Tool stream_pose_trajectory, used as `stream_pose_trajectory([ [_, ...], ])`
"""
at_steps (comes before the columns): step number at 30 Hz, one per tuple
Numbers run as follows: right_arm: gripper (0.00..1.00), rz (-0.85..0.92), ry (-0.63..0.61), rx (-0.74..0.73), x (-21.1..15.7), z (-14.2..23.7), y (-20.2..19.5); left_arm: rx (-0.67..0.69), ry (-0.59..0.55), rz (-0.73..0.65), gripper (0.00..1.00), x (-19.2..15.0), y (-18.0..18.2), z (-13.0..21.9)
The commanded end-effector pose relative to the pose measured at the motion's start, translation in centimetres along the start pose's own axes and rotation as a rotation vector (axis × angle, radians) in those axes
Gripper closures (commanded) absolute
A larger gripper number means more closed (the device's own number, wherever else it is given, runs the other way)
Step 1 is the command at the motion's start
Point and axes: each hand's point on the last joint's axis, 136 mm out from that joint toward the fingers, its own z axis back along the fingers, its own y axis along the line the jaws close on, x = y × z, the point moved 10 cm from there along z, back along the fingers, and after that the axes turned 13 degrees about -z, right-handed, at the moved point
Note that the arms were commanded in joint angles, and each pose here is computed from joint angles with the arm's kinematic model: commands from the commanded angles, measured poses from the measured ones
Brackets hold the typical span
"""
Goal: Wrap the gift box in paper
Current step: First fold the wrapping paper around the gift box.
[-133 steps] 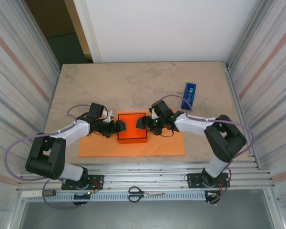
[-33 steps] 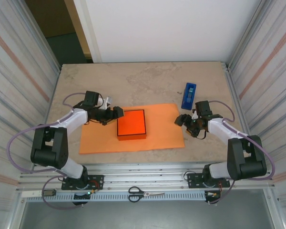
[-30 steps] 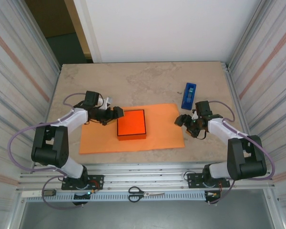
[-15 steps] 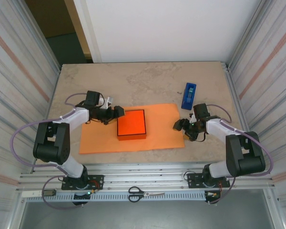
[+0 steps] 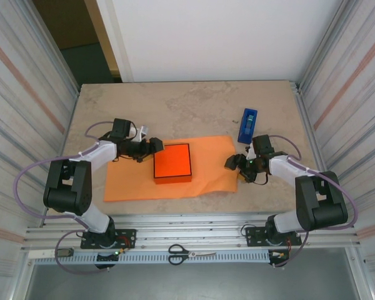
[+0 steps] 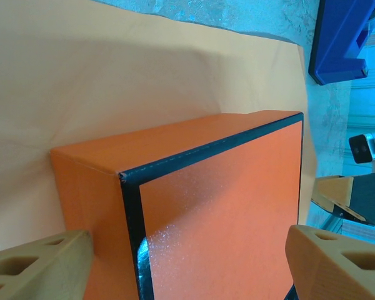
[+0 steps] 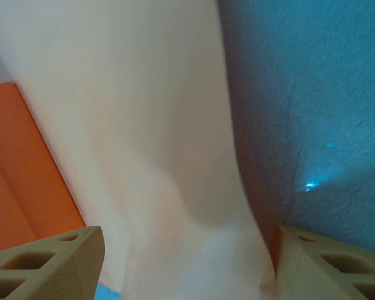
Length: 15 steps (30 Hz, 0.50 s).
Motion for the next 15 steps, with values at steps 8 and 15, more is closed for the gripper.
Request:
stream_pose_trajectory([
  [8,0.30,0.034,-0.007,0.108,-0.53,0.79,0.74,-0.039,-0.029,-0.026,0.19,1.11,-0.68,0.09],
  [15,0.31,0.032,-0.008,0.097,-0.59,0.75,0.56,-0.035,-0.031,-0.030,0.19,1.24,-0.71,0.12],
])
